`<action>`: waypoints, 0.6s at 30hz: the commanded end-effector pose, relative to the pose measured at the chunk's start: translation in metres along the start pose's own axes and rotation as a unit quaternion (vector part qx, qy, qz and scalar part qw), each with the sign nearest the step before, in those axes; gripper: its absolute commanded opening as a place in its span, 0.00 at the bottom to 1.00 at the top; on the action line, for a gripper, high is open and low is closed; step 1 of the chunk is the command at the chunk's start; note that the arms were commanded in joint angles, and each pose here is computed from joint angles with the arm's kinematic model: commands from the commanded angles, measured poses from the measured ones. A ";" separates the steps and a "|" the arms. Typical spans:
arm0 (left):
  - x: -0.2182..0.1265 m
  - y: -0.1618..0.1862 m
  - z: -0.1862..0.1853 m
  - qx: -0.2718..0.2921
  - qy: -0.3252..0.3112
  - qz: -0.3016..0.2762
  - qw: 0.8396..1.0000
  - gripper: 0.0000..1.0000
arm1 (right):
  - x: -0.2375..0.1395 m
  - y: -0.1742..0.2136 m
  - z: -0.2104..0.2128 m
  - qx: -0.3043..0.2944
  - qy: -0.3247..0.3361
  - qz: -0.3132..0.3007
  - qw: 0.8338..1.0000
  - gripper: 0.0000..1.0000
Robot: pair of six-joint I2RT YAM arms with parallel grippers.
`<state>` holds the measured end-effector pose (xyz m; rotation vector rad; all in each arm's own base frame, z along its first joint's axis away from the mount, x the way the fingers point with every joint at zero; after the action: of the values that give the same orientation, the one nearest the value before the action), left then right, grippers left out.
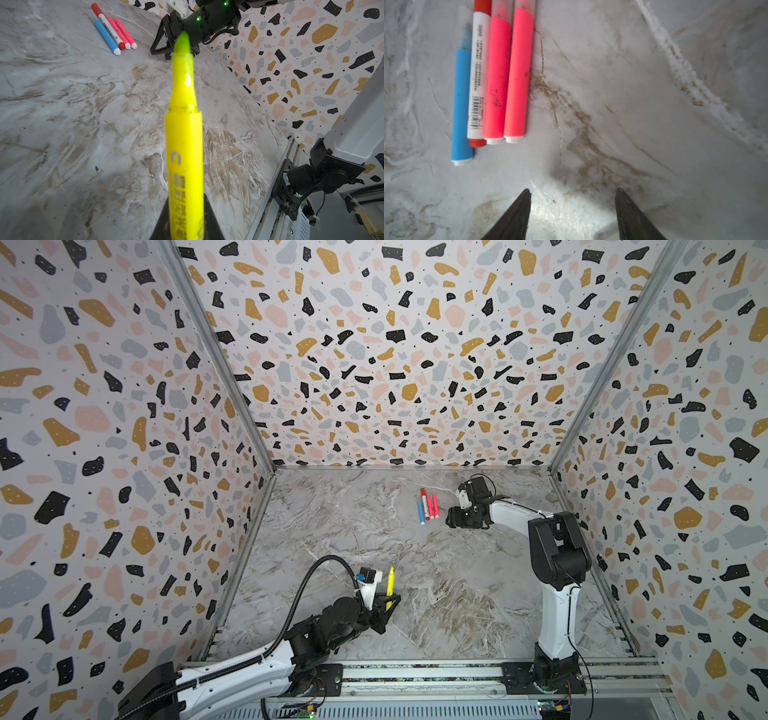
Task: Insert the pens into the pen caps
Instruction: 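Move the right gripper over the clear cap near the markers, then lower the right gripper and grasp the clear cap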
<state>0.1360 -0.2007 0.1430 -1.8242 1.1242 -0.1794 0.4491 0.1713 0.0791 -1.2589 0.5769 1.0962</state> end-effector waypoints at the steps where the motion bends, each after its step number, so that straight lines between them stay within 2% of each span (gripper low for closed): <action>1: 0.000 0.000 0.001 -0.002 -0.002 -0.006 1.000 0.00 | -0.020 -0.002 -0.002 -0.003 0.007 -0.011 1.000 0.65; 12: 0.002 0.001 0.001 -0.001 -0.001 -0.005 1.000 0.00 | -0.041 0.028 -0.003 0.007 0.004 -0.025 1.000 0.64; 18: 0.003 0.000 0.000 -0.001 0.000 -0.004 1.000 0.00 | -0.044 0.039 0.007 0.005 -0.027 -0.027 0.999 0.64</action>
<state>0.1368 -0.2012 0.1367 -1.8076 1.1285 -0.1503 0.3949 0.1537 0.0842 -1.2414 0.5746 1.0913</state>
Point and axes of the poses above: each gripper's point midway between its finger pads, its own x axis out along the fingers, its own z axis along the line the jaws close on, y = z × x, the point moved 5 cm from there along -x, back along the fingers, and after that the axes turned 1 degree about -x, right-handed, at the moved point
